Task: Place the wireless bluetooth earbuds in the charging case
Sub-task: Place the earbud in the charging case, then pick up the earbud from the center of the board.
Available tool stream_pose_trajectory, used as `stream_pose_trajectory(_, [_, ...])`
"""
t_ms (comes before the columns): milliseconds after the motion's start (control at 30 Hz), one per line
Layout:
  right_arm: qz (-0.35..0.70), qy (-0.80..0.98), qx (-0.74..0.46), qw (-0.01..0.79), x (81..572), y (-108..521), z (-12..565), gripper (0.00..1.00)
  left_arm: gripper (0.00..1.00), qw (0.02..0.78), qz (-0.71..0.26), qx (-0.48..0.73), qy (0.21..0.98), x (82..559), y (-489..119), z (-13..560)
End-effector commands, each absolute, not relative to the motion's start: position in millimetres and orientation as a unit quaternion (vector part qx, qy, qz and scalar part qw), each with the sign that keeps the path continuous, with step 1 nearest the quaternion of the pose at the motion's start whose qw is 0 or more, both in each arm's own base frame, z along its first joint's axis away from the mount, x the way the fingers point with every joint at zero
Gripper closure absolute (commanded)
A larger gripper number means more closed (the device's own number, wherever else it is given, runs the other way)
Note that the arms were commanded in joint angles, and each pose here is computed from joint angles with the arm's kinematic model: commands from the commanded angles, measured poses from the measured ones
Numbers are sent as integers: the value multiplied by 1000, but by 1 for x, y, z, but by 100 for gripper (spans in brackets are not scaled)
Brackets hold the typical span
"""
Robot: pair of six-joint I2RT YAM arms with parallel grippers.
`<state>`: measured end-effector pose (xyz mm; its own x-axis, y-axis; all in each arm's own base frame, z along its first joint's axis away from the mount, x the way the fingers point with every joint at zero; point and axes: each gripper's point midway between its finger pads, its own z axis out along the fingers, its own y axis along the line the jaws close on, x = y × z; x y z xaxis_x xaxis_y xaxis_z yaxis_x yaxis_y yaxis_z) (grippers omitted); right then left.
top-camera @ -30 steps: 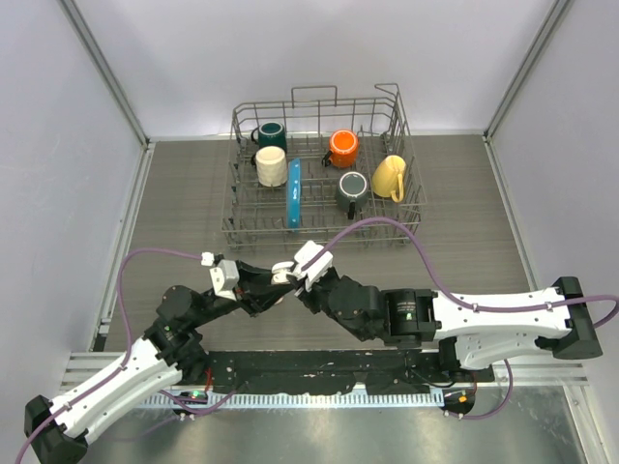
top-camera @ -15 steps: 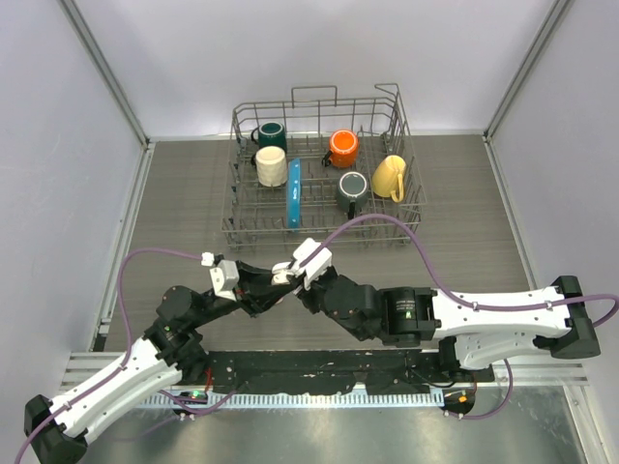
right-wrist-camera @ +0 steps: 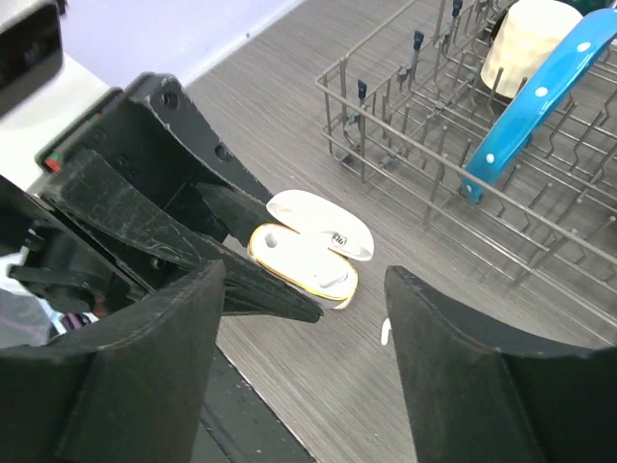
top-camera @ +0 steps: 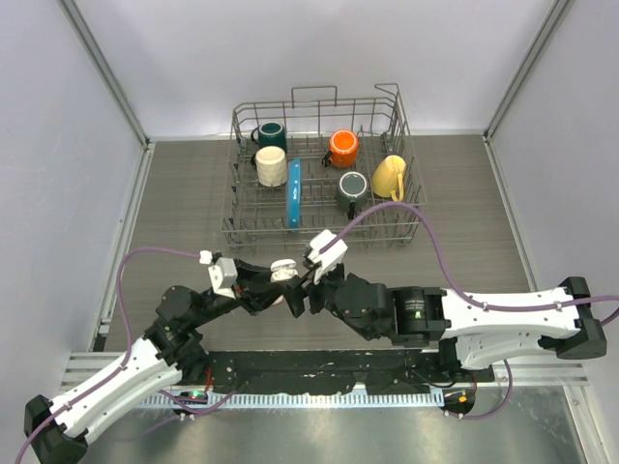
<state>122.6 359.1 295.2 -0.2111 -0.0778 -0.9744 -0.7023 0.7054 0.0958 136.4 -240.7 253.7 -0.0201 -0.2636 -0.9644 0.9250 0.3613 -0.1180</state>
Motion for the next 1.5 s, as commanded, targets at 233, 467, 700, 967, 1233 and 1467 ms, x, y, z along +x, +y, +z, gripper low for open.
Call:
stream_pose_trajectory(233, [368, 713, -86, 590, 153, 314, 350, 17, 100, 663, -481, 284, 497, 136, -233, 287])
stream_pose_trajectory(467, [356, 735, -14, 577, 177, 282, 335, 21, 100, 666, -479, 280, 498, 137, -232, 288])
stream_pose_trajectory(700, [309, 784, -2, 538, 183, 267, 286, 30, 100, 677, -474, 270, 495, 138, -226, 293])
stream_pose_trajectory(967, [261, 865, 51, 425, 189, 274, 189, 41, 100, 682, -471, 259, 496, 138, -221, 292])
stream_pose_trajectory(1233, [207, 903, 53, 372, 195, 307, 123, 38, 100, 685, -468, 255, 497, 136, -217, 293])
stream_pose_trajectory(1467, [145, 927, 23, 344, 198, 332, 99, 38, 100, 689, -466, 249, 496, 135, -212, 292])
